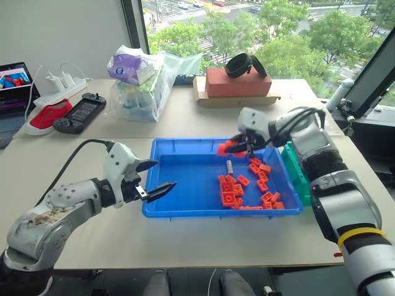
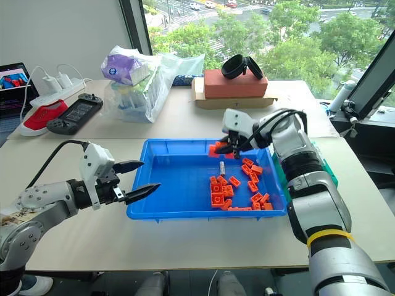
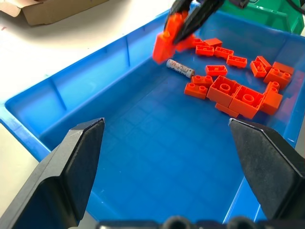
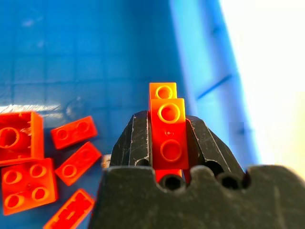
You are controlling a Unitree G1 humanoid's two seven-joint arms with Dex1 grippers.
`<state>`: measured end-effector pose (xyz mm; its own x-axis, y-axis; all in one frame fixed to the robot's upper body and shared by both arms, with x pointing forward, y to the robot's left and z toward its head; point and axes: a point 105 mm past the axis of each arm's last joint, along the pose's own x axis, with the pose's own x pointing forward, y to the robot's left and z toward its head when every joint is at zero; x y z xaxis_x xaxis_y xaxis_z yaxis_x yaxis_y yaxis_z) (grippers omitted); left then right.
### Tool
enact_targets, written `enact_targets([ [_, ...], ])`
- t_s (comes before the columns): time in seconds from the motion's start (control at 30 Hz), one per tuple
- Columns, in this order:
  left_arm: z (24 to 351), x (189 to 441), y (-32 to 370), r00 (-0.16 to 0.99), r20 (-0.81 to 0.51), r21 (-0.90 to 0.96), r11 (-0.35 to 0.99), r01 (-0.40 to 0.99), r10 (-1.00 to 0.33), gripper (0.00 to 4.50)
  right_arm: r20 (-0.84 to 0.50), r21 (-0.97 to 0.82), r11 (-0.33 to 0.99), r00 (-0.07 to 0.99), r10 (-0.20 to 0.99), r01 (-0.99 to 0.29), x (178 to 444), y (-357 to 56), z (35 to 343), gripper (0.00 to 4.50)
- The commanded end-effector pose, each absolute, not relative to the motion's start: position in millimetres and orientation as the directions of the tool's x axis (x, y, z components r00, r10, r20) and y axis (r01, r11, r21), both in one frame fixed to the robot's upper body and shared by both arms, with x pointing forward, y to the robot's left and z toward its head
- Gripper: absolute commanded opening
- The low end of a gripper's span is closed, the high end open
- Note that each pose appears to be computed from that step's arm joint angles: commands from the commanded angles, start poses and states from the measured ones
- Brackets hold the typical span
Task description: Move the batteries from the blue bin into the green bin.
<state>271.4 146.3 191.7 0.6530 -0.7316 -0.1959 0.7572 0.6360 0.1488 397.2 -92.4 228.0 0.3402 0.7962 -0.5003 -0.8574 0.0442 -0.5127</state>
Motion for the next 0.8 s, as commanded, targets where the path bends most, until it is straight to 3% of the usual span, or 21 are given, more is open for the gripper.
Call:
enact_targets([
  [0.03,201,269,145,0.655,-0.169,0.188,0.628,0.755,-0.737,4.5,-0.431,-0.512,-0.054,0.202,0.879,-0.857,368,-50,236,0.5],
  [0.27,204,267,149,0.665,-0.169,0.186,0.639,0.746,-0.727,4.5,-0.458,-0.347,-0.085,0.09,0.884,-0.934,334,-19,193,0.5],
  [0.33,203,267,149,0.665,-0.173,0.183,0.64,0.747,-0.727,4.5,-0.455,-0.338,-0.08,0.088,0.886,-0.938,331,-19,195,1.5],
  [0.43,203,266,150,0.662,-0.177,0.18,0.638,0.749,-0.728,4.5,-0.455,-0.321,-0.091,0.069,0.888,-0.943,325,-22,199,2.25],
  [0.63,202,267,149,0.656,-0.182,0.177,0.632,0.754,-0.732,4.5,-0.433,-0.37,0.026,0.198,0.88,-0.928,344,-54,230,4.24],
  [0.73,202,267,148,0.652,-0.182,0.176,0.628,0.758,-0.736,4.5,-0.464,-0.449,0.163,0.385,0.797,-0.879,373,-91,240,4.24],
  [0.8,202,268,147,0.65,-0.181,0.175,0.626,0.76,-0.738,4.5,-0.481,-0.459,0.213,0.443,0.757,-0.863,383,-105,237,4.24],
])
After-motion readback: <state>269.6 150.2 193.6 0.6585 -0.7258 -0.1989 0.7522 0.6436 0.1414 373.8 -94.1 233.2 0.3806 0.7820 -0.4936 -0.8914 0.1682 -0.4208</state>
